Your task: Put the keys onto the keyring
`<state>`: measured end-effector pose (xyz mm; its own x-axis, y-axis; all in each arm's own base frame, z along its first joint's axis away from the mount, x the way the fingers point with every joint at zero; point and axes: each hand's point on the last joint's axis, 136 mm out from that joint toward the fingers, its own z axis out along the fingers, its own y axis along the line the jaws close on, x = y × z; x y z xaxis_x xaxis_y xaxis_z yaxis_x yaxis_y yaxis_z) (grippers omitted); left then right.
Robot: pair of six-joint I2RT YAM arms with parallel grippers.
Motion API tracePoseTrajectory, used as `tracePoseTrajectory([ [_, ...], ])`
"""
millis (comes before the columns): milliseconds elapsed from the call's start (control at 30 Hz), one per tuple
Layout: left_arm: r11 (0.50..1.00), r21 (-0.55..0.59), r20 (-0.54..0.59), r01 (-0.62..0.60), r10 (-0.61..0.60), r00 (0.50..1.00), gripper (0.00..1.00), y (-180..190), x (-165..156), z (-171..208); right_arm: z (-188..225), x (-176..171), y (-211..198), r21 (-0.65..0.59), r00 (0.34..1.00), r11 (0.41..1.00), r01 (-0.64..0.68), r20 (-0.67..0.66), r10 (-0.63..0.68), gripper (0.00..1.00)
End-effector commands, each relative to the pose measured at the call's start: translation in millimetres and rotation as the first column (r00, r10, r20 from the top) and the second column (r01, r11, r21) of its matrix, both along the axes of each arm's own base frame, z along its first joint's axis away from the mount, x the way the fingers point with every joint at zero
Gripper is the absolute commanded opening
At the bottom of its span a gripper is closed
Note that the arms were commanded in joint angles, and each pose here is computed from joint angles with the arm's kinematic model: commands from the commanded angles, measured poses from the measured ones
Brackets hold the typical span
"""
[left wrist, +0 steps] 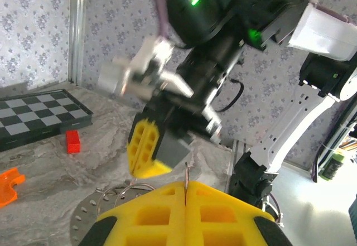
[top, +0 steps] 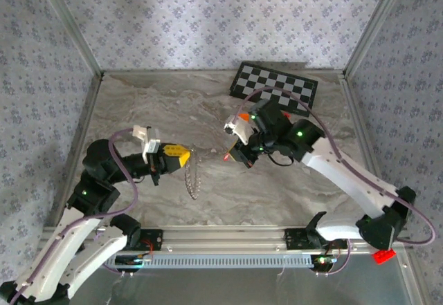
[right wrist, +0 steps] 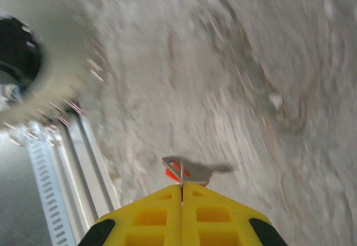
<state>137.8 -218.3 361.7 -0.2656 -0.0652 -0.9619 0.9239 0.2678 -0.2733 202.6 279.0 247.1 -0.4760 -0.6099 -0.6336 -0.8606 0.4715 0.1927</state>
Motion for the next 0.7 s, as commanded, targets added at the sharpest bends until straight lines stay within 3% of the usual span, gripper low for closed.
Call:
tracePoseTrajectory([
  [0, 0.999, -0.001, 0.046, -0.036, 0.036, 0.998, 0.00, 3, 3, 4, -39, 0, -27, -0.200, 0.990, 0.975, 0.092, -0.090, -0.111, 0.00],
  [100, 0.999, 0.001, 0.046, -0.043, 0.043, 0.998, 0.00, 4, 2, 1, -63, 7, -46, -0.368, 0.975, 0.919, 0.140, -0.111, -0.193, 0.00],
  [267, 0.999, 0.009, 0.061, -0.040, 0.040, 0.997, 0.00, 5, 1, 0, -103, -3, -59, -0.509, 0.939, 0.853, 0.120, -0.220, -0.263, 0.00],
  [667, 1.000, 0.014, 0.080, -0.024, 0.022, 0.997, 0.00, 9, -10, 0, -172, -21, -55, -0.591, 0.878, 0.806, 0.036, -0.367, -0.308, 0.00],
])
